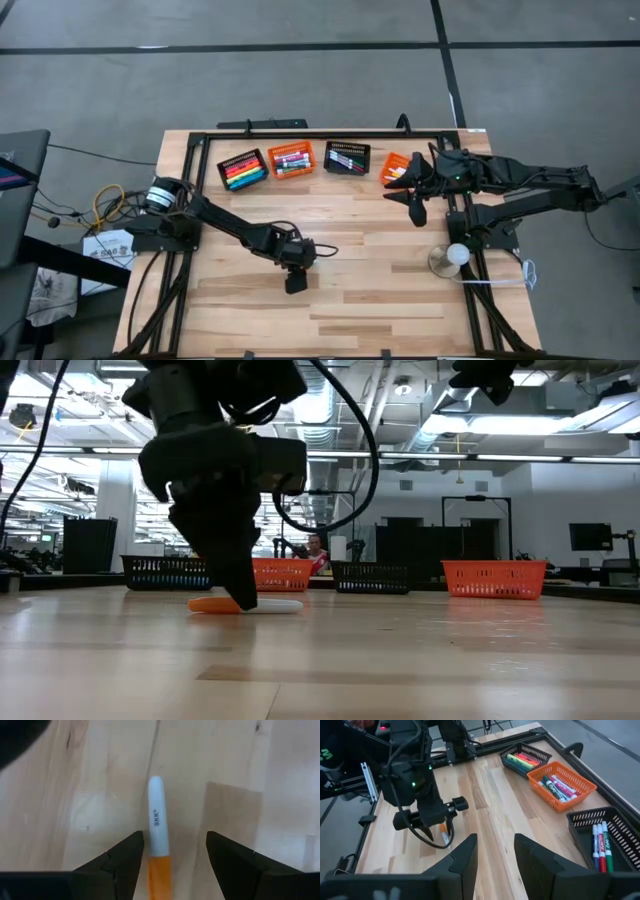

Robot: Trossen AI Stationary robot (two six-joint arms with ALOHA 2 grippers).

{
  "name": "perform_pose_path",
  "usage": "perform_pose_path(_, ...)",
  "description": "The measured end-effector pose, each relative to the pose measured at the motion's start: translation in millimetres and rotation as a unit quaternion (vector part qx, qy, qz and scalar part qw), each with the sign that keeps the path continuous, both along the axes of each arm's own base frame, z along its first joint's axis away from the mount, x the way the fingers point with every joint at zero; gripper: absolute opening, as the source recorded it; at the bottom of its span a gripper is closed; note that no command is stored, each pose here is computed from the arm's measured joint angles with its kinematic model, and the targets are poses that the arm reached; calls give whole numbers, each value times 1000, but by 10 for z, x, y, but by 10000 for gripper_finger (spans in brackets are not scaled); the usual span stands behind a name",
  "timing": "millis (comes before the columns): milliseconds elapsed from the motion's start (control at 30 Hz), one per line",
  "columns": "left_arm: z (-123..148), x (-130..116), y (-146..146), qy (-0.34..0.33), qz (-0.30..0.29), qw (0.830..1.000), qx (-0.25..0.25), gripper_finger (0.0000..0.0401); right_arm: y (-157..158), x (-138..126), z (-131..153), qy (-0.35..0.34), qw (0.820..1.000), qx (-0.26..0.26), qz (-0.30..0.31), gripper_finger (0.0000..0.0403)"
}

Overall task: Pick & Place Markers
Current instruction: Put the orange small highlighter pen into the left orange bin

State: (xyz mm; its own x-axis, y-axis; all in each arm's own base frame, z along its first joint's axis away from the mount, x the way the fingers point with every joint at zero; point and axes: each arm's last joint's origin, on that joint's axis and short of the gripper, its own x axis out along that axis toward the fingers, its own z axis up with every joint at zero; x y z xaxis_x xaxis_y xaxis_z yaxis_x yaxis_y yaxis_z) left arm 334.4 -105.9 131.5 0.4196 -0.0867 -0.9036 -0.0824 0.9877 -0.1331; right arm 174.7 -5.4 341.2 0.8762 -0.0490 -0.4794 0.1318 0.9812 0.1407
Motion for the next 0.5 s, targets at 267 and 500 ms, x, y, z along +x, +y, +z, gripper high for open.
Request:
perform_pose_path(267,-77,-26,11,31,9,999,19,219,0,-2,-3,2,1000,0,0,118)
perform_pose_path(500,-93,-38,31,37,14,999,31,151,0,-2,-3,2,1000,0,0,118)
